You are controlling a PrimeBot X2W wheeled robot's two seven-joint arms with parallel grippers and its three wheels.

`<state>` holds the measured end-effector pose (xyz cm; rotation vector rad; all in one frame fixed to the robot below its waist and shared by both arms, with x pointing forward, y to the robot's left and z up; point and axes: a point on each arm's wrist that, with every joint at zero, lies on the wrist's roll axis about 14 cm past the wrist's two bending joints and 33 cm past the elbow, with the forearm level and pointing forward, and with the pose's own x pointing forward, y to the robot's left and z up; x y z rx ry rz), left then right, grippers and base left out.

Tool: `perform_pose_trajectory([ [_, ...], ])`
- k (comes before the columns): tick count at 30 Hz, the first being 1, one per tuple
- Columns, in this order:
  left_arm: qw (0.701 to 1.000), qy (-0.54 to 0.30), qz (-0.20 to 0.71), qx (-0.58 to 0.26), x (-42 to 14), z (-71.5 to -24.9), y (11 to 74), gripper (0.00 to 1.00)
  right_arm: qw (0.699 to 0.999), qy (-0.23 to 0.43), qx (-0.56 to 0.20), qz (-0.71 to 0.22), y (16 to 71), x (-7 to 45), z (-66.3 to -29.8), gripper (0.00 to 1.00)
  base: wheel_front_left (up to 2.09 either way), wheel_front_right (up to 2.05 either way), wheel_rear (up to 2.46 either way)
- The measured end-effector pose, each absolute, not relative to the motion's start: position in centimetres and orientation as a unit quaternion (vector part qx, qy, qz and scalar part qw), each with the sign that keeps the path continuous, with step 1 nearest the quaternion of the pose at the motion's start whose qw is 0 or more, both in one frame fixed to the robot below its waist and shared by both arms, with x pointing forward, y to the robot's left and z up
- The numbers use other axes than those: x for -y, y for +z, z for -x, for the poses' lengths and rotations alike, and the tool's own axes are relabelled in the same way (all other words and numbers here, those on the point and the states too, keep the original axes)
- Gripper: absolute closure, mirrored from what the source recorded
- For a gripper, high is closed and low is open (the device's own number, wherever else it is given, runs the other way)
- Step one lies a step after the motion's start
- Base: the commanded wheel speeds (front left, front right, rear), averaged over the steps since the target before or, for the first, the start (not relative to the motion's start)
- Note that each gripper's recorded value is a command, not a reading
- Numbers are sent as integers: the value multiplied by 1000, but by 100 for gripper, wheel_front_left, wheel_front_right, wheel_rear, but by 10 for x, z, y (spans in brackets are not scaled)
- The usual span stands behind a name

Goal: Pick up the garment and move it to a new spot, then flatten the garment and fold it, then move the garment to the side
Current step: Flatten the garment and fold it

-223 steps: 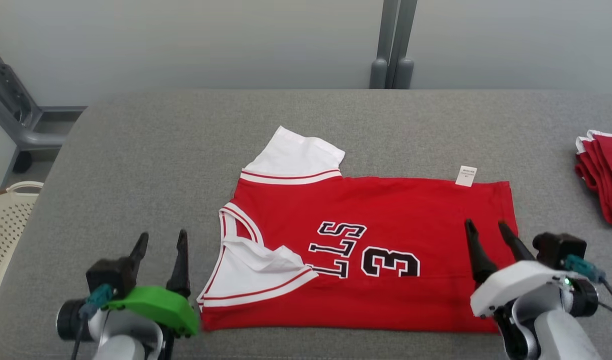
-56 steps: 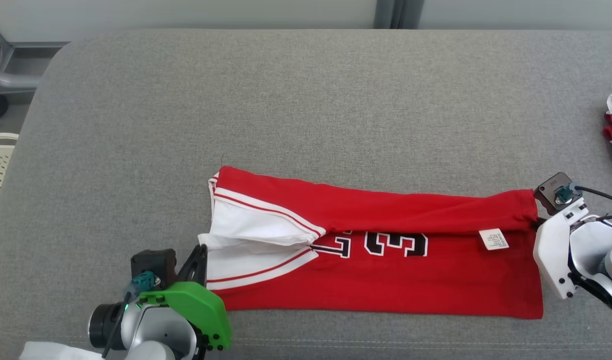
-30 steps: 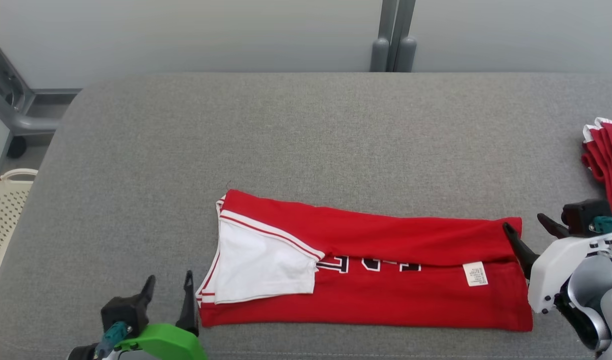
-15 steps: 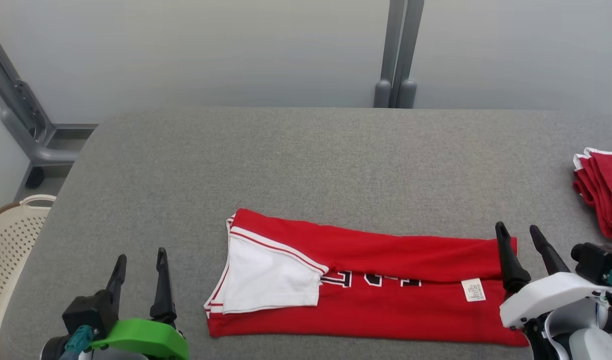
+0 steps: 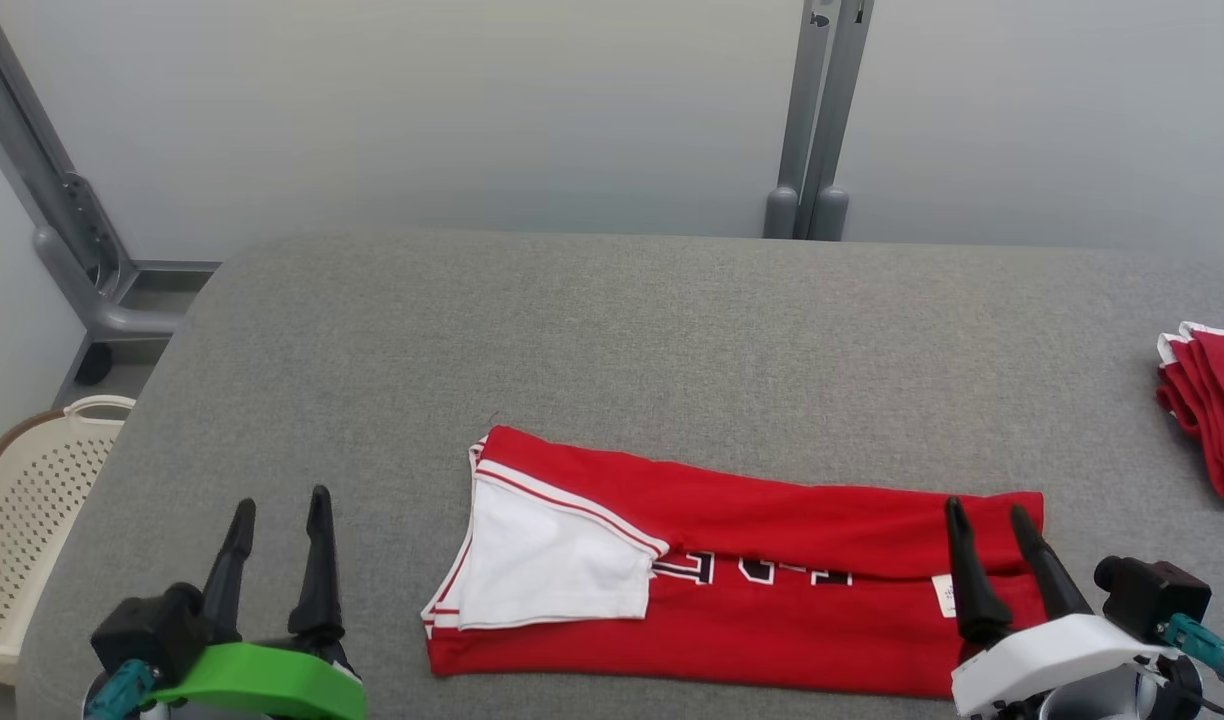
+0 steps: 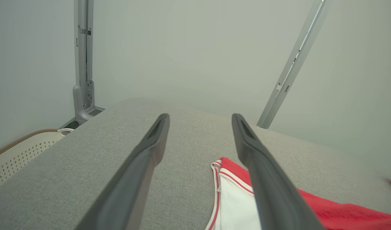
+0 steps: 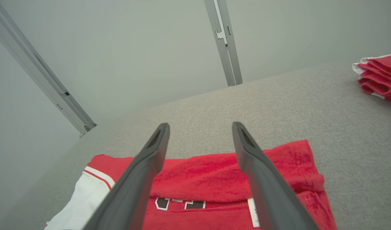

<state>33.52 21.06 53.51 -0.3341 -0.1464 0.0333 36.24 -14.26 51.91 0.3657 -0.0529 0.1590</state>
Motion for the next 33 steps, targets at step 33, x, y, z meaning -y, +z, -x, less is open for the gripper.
perform_pose_trajectory([
  [33, 989, -3, 149, -8, -190, -328, 474, 0, 995, 7, -65, -73, 481, 197, -363, 0, 0, 0, 0],
])
